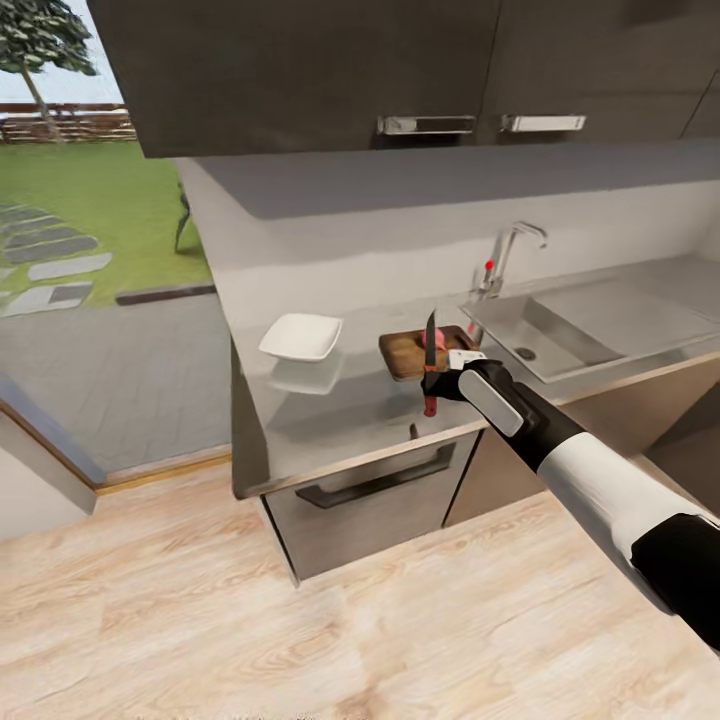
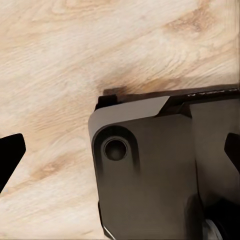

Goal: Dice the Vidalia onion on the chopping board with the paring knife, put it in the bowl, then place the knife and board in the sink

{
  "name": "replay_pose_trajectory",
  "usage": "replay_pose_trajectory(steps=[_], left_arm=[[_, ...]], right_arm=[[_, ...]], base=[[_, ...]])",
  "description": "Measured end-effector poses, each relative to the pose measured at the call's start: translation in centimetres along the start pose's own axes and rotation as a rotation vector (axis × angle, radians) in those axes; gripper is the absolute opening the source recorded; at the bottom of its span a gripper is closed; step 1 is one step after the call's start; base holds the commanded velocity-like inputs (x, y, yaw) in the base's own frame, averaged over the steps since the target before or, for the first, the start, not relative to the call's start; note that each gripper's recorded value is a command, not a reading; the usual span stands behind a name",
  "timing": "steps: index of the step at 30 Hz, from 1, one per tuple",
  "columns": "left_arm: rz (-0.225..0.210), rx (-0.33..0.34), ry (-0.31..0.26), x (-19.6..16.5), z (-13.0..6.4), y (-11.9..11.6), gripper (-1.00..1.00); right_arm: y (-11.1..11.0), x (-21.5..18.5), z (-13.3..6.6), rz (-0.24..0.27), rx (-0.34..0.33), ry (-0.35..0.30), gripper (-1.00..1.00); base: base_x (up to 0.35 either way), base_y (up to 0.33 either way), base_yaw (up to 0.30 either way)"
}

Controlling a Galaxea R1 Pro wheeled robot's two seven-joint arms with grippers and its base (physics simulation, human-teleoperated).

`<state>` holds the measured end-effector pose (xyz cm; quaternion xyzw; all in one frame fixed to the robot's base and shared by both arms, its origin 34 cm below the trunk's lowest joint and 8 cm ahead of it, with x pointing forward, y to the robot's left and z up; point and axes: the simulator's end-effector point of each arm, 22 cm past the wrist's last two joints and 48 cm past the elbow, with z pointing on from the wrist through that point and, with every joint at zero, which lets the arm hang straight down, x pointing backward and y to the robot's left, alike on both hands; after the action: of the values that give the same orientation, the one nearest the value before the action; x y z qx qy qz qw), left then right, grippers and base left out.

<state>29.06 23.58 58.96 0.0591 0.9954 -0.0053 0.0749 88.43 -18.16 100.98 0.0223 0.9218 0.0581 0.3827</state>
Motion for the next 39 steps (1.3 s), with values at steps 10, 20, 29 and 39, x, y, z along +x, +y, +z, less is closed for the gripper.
replay_pose_trajectory(steps=[10,20,29,39], left_arm=[[0.0,0.001,0.012,0.5,0.1,0.0,1.0],[0.0,0.002,0.024,1.0,0.3,-0.1,1.0],[-0.001,0.006,0.034,1.5,0.4,-0.3,1.0],[-0.001,0.008,0.047,2.0,0.5,-0.4,1.0]], right_arm=[[0.0,0.6,0.6,0.001,0.0,0.011,-1.0],[0.0,1.3,1.3,0.0,-0.001,0.023,-1.0],[2.3,1.7,1.2,-0.069,-0.034,0.013,-1.0],[3.6,1.3,1.0,-0.085,-0.066,-0.005,-1.0]], base=[[0.0,-0.319,0.215],[0.0,-0.319,0.215],[0.0,-0.319,0.201],[0.0,-0.319,0.191]])
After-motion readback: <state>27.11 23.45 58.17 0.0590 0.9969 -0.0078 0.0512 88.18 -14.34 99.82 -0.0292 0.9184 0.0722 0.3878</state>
